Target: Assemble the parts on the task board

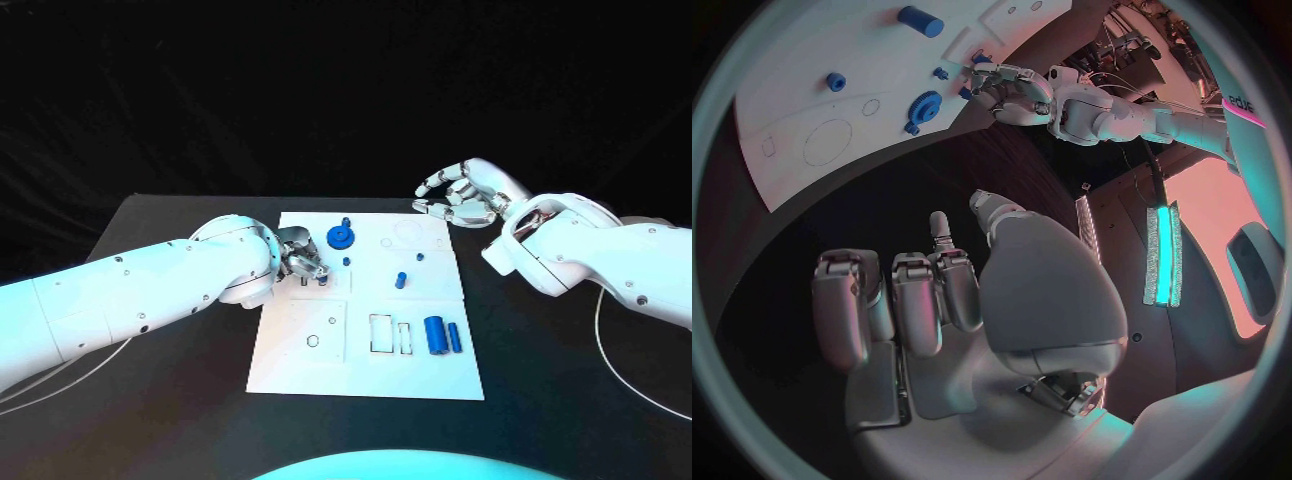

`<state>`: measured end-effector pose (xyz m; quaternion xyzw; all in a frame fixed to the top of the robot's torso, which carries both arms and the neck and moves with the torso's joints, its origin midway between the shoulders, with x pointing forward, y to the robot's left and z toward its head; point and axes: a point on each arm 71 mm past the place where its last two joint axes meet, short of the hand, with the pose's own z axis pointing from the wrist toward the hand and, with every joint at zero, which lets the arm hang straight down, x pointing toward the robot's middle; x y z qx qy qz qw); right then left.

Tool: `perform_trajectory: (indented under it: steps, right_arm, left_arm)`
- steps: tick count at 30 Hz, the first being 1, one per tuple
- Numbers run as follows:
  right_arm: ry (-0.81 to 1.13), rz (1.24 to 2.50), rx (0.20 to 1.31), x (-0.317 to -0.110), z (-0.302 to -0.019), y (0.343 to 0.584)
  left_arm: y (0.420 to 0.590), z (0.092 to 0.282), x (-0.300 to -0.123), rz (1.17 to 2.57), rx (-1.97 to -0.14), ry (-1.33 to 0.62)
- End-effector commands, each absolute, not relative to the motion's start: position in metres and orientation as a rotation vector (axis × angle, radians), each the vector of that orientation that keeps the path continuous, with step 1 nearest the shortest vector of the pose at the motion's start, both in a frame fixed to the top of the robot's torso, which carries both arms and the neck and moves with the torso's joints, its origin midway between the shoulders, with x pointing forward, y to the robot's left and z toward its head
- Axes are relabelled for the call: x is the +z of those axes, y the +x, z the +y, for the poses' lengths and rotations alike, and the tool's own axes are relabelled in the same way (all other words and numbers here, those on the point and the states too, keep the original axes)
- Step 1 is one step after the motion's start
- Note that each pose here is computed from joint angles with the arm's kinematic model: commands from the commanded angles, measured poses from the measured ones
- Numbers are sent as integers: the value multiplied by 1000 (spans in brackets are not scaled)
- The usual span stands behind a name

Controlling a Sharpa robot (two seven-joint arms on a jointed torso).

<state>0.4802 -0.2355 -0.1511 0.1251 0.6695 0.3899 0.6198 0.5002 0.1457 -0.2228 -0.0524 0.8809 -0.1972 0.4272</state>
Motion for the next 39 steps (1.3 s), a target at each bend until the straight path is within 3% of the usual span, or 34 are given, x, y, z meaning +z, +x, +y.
perform_trajectory:
  steps: [1,39]
  right_arm:
    - [278,1544,905,-152,-235,480]
    - [280,1549,905,-154,-235,480]
  left_arm:
    - [500,144,-223,2208,-488,-107]
    - [499,148,-230,2252,-452,-103]
